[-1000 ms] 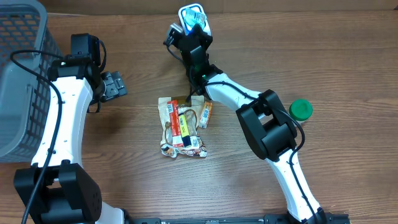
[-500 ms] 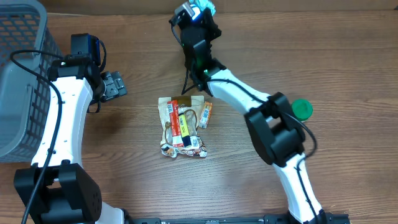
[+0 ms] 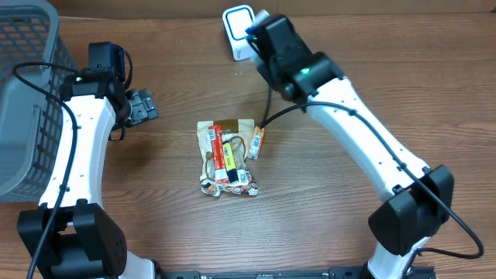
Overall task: Scan the item barcode
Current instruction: 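Bring the teal pack back and lower it beside the jar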
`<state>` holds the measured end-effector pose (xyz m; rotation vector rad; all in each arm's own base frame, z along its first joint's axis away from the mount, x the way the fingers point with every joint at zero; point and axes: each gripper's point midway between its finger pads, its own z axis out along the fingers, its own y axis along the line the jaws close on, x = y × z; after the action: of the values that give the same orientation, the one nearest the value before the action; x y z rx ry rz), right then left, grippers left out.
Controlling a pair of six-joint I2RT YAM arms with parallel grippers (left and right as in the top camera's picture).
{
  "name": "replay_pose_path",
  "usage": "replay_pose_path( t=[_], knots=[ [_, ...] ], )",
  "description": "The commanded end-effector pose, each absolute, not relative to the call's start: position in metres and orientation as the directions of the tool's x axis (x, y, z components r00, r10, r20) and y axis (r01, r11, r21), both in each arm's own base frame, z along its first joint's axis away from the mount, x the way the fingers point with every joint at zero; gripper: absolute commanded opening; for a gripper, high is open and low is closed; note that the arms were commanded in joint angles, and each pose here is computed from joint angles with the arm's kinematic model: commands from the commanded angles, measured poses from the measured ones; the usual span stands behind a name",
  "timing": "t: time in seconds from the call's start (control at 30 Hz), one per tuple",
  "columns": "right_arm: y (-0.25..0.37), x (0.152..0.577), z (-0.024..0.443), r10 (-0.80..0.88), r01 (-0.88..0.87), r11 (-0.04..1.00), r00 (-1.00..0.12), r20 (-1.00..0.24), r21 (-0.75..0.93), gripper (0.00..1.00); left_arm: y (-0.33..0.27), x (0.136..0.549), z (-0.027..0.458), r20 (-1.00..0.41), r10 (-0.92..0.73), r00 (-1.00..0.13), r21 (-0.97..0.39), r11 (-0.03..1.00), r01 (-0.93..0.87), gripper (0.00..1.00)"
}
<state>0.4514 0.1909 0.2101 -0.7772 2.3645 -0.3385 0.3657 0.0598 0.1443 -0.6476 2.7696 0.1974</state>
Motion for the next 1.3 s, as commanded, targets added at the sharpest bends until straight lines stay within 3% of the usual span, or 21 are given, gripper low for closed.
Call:
replay_pose_path(
  t=[0.0,0.1,0.27,0.53,0.57,0.63,0.7,0.77,1.0,1.1,1.27],
  knots=[
    [0.193,0.420,0.189,-0.518,-0.510,0.848,-0.738,-0.433,-0.144,0.04,0.060,0.369,0.154,-0.335,-0.392,-0.857,0.067,0.897,-0.437,1.00],
    [0.175,0.388,0.166,-0.501,-0.520,0.854,-0.814,-0.295,-0.014,0.09,0.060,0.369,0.154,-0.335,-0.392,-0.857,0.067,0.897,-0.437,1.00],
    [0.133,0.364,0.139,-0.449,-0.455,0.890,-0.883,-0.134,0.012,0.04,0.060,0.369,0.154,-0.335,-0.392,-0.857,0.067,0.897,-0.437,1.00],
    [0.090,0.354,0.107,-0.380,-0.380,0.925,-0.924,-0.039,0.010,0.04,0.060,0.369,0.154,-0.335,-0.392,-0.857,0.067,0.897,-0.437,1.00],
    [0.085,0.357,0.105,-0.369,-0.369,0.929,-0.928,-0.045,-0.004,0.08,0.060,0.369,0.154,-0.335,-0.392,-0.857,0.067,0.897,-0.437,1.00],
    [0.076,0.363,0.101,-0.349,-0.348,0.937,-0.936,-0.057,-0.017,0.32,0.060,0.369,0.154,-0.335,-0.392,-0.857,0.067,0.897,-0.437,1.00],
    [0.071,0.366,0.098,-0.326,-0.325,0.945,-0.943,-0.068,-0.018,0.38,0.060,0.369,0.154,-0.335,-0.392,-0.857,0.067,0.897,-0.437,1.00],
    [0.066,0.368,0.097,-0.314,-0.314,0.949,-0.947,-0.072,-0.018,0.52,0.060,0.369,0.154,-0.335,-0.392,-0.856,0.067,0.897,-0.437,1.00],
    [0.087,0.388,0.100,-0.241,-0.260,0.962,-0.954,-0.176,0.090,0.62,0.060,0.369,0.154,-0.335,-0.392,-0.856,0.067,0.897,-0.437,1.00],
    [0.104,0.398,0.105,-0.136,-0.180,0.964,-0.967,-0.216,0.198,0.62,0.060,0.369,0.154,-0.335,-0.392,-0.857,0.067,0.897,-0.437,1.00],
    [0.112,0.415,0.101,0.112,0.054,0.960,-0.973,-0.203,0.274,0.29,0.060,0.369,0.154,-0.335,-0.392,-0.857,0.067,0.897,-0.437,1.00]
  ],
)
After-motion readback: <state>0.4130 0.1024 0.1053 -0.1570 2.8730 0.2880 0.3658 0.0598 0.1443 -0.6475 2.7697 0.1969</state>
